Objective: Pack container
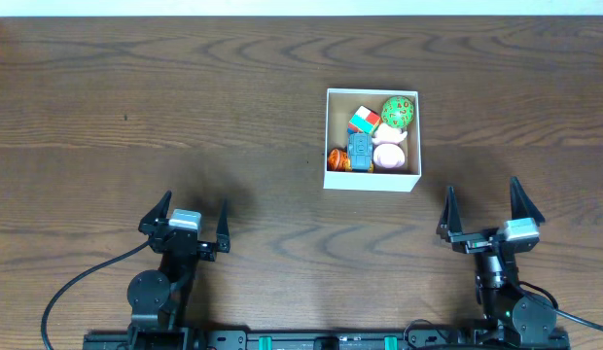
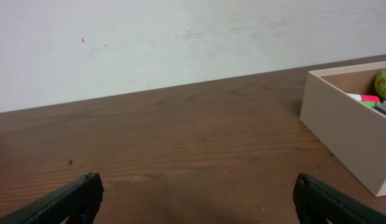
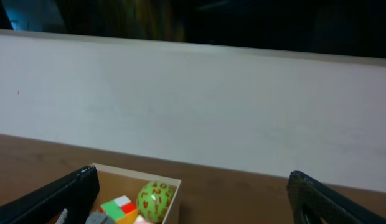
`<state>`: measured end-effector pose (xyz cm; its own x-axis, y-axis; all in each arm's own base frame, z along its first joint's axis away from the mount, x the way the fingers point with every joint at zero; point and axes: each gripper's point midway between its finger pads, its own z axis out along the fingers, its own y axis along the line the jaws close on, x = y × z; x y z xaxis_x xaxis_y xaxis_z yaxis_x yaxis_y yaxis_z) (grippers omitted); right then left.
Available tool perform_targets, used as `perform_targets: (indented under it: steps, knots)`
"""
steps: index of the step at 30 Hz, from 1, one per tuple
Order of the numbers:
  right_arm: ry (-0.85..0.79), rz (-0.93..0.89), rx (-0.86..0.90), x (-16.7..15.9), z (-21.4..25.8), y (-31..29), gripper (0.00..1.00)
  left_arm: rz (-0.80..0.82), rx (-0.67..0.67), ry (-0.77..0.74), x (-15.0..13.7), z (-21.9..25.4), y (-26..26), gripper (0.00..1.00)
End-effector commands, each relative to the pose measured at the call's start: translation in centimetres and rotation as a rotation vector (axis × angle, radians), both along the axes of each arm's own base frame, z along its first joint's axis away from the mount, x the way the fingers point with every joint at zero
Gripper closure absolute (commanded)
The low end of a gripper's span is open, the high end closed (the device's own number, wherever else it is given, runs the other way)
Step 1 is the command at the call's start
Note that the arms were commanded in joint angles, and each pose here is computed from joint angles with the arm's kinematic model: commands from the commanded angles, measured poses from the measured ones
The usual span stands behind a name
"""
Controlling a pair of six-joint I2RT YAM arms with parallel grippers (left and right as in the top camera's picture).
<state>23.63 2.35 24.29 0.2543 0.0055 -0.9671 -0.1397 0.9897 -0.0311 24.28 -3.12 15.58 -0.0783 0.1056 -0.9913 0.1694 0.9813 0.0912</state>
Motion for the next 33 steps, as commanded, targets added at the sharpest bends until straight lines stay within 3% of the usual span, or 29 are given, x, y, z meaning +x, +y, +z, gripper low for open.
perform_targets:
  steps: [1,6,16,33]
  knots:
    - [0.001,-0.017,-0.012,0.1,-0.6,-0.3,0.01,-0.005,0.011,0.044,-0.1,-1.6,0.0,0.02]
    - [0.039,-0.02,-0.022,0.3,-1.6,-0.3,0.01,-0.005,0.011,0.044,-0.1,-1.6,0.0,0.02]
    - [0.313,-0.029,-0.087,0.9,-8.4,-0.4,0.01,-0.004,0.01,0.044,-0.1,-1.6,0.0,0.02]
    - [0.306,-0.027,-0.085,0.9,-8.3,-0.4,0.01,-0.005,0.011,0.044,-0.1,-1.6,0.0,0.02]
